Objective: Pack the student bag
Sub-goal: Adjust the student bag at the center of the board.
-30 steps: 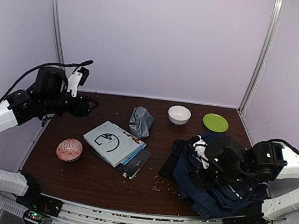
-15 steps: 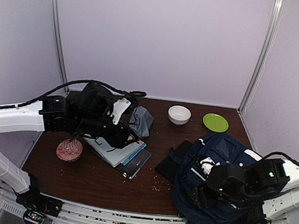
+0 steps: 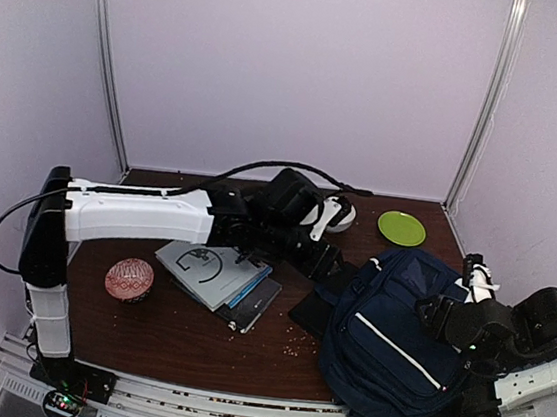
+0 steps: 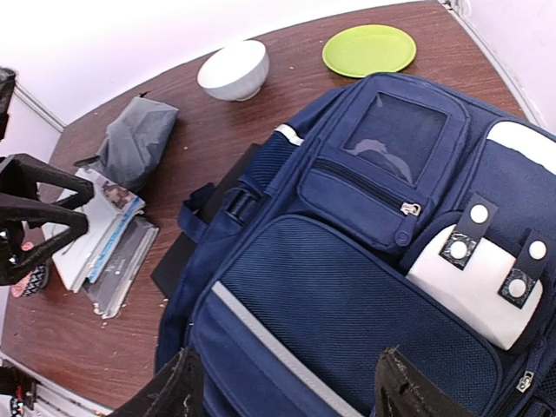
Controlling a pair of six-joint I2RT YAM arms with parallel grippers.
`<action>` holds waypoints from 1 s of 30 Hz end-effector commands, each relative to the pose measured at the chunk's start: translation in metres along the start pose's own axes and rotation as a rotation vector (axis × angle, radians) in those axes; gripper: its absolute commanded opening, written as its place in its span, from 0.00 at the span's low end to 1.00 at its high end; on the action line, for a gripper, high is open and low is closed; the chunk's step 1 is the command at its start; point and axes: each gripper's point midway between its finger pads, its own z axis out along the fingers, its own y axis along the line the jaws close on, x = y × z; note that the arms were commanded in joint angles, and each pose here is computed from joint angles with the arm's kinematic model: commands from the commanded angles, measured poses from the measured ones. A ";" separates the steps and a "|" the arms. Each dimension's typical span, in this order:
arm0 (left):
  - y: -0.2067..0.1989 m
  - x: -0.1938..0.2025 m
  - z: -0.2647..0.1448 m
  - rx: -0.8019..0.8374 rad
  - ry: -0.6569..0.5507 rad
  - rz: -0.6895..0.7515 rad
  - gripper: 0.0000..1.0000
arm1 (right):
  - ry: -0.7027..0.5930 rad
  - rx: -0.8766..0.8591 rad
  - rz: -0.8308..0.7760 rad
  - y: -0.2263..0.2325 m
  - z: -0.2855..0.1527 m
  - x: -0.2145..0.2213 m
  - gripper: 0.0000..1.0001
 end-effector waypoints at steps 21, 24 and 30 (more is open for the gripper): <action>0.013 0.068 0.103 -0.014 0.279 -0.055 0.88 | -0.061 0.018 -0.015 -0.011 0.011 0.003 0.67; 0.008 0.078 0.102 0.026 0.301 -0.066 0.85 | -0.064 0.015 -0.021 -0.008 0.011 0.001 0.67; -0.003 0.088 0.096 0.093 0.331 -0.072 0.50 | -0.073 0.005 -0.020 -0.005 0.007 -0.004 0.66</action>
